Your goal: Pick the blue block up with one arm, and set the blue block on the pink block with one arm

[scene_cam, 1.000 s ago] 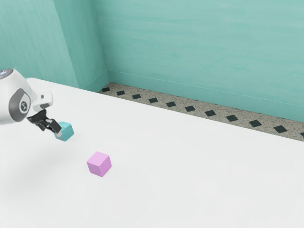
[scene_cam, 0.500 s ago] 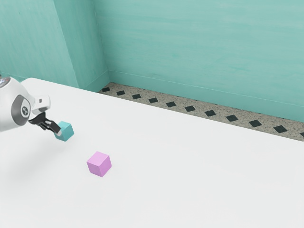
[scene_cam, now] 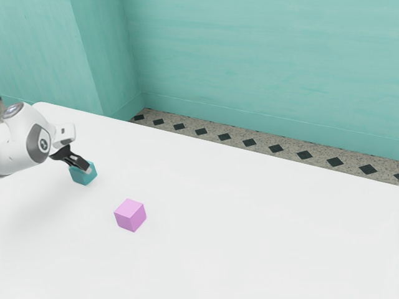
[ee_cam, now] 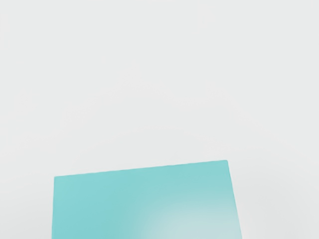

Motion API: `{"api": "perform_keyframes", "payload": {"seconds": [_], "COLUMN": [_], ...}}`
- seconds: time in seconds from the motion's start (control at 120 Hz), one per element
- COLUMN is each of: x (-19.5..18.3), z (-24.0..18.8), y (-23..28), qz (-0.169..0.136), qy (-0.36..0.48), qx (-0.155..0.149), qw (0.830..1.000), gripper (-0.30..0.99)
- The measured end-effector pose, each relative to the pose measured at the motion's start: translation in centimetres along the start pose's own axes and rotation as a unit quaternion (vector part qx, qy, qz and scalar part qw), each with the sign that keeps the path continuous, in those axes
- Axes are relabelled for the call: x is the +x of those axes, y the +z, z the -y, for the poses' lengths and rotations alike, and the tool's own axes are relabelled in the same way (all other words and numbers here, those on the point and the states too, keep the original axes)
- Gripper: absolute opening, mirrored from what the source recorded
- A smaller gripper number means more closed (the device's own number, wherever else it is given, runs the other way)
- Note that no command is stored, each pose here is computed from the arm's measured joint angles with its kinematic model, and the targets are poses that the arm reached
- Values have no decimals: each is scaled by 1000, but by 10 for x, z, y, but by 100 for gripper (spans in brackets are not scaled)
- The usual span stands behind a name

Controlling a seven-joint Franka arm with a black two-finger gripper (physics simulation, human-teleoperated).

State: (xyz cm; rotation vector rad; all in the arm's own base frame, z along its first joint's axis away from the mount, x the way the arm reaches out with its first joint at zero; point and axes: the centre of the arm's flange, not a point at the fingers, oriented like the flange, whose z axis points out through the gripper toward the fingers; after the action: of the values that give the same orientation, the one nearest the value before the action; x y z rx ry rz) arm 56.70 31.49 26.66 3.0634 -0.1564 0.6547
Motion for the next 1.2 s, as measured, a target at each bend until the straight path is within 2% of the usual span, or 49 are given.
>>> {"api": "perform_keyframes", "payload": {"seconds": [0.3, 0.883, 1.05, 1.2], "x": [3, 0, 9, 27], "z": [2, 7, -2, -28], "y": [2, 0, -5, -41], "qz": [-3, -2, -4, 7], "qy": [8, 11, 21, 45], "qx": [0, 6, 10, 32], "qw": [1000, 1000, 1000, 998], "gripper": [65, 38, 33, 26]}}
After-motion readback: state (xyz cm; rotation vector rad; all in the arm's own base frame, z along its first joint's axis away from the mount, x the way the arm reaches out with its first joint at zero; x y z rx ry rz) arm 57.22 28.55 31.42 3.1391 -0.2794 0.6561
